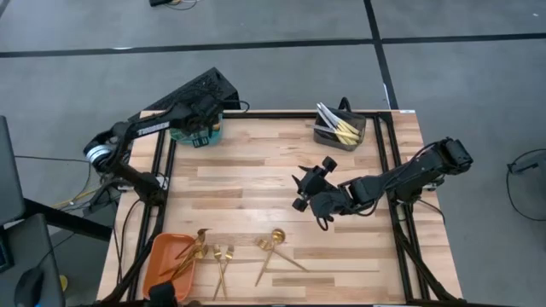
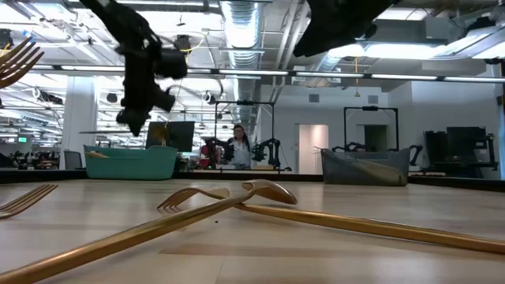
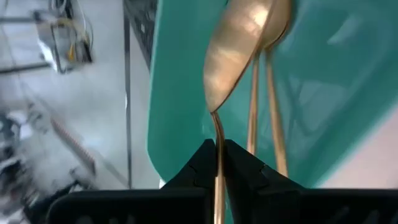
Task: Sort silverware by color (type)
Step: Put the top spoon into the green bin, then put the spoon into the green bin
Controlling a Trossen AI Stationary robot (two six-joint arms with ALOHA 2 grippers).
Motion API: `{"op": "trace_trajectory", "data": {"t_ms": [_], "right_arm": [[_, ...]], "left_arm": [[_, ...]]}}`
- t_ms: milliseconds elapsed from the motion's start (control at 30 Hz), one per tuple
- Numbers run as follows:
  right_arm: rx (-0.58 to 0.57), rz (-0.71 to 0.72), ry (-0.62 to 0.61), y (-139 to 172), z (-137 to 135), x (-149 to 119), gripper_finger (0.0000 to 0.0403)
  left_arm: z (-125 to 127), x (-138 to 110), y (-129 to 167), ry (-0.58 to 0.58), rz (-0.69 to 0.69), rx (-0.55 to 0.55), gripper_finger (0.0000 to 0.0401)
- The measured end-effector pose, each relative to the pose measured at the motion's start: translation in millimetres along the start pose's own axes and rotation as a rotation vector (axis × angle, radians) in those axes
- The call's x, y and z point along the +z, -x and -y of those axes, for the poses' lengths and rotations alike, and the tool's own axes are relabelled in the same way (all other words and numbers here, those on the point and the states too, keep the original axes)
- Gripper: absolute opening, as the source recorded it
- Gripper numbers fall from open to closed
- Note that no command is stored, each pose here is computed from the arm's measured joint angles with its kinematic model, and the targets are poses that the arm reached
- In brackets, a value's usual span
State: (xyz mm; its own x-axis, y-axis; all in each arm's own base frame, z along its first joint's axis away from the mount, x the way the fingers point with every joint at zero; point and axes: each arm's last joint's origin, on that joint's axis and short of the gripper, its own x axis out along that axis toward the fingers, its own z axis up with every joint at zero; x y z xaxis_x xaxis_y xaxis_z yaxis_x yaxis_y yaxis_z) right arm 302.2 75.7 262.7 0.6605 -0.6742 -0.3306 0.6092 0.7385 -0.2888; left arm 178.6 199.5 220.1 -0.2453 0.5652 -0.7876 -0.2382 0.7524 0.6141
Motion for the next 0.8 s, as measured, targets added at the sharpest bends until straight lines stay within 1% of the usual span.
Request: {"op": "trace_trajectory", "data": {"t_ms": [133,233,333,400,467,533,600,633,667,733,767,800], "right_arm": [[0.089,-0.041,-0.026,-2,-1,-1,0.0186],[0.167,-0.111,-0.047,-9,2,-5,0.0186],[0.220,-0.178,-0.069,-17,7,-8,0.0186],[0.260,-0.205,-0.079,-22,9,-11,0.0186],[0.331,-0.231,-0.082,-26,9,-14,0.0185],[0.410,-0.254,-0.097,-29,7,-20,0.0185],[0.504,-0.276,-0.118,-32,4,-30,0.0185],[0.547,-0.282,-0.131,-37,-2,-36,0.0185],[0.596,-0.283,-0.139,-41,-7,-43,0.0185],[0.671,-0.318,-0.084,-45,-16,-60,0.0185],[0.713,-0.311,-0.062,-47,-23,-65,0.0185],[0.749,-0.268,-0.049,-50,-31,-64,0.0185]], "left_arm": [[6,8,-19,0.008,-0.104,0.058,0.0032],[10,10,-24,-0.002,-0.122,0.049,0.0069],[9,10,-23,0.008,-0.115,0.055,0.0108],[7,9,-20,0.035,-0.107,0.065,0.0131],[3,6,-14,0.089,-0.097,0.084,0.0151],[2,1,-5,0.148,-0.074,0.078,0.0166],[2,-5,9,0.222,-0.024,0.039,0.0176],[3,-8,17,0.267,0.013,-0.001,0.0178],[5,-10,26,0.313,0.055,-0.053,0.0179],[12,-14,45,0.387,0.155,-0.187,0.0179],[17,-17,55,0.401,0.206,-0.243,0.0178],[24,-19,65,0.403,0.259,-0.298,0.0176]]}}
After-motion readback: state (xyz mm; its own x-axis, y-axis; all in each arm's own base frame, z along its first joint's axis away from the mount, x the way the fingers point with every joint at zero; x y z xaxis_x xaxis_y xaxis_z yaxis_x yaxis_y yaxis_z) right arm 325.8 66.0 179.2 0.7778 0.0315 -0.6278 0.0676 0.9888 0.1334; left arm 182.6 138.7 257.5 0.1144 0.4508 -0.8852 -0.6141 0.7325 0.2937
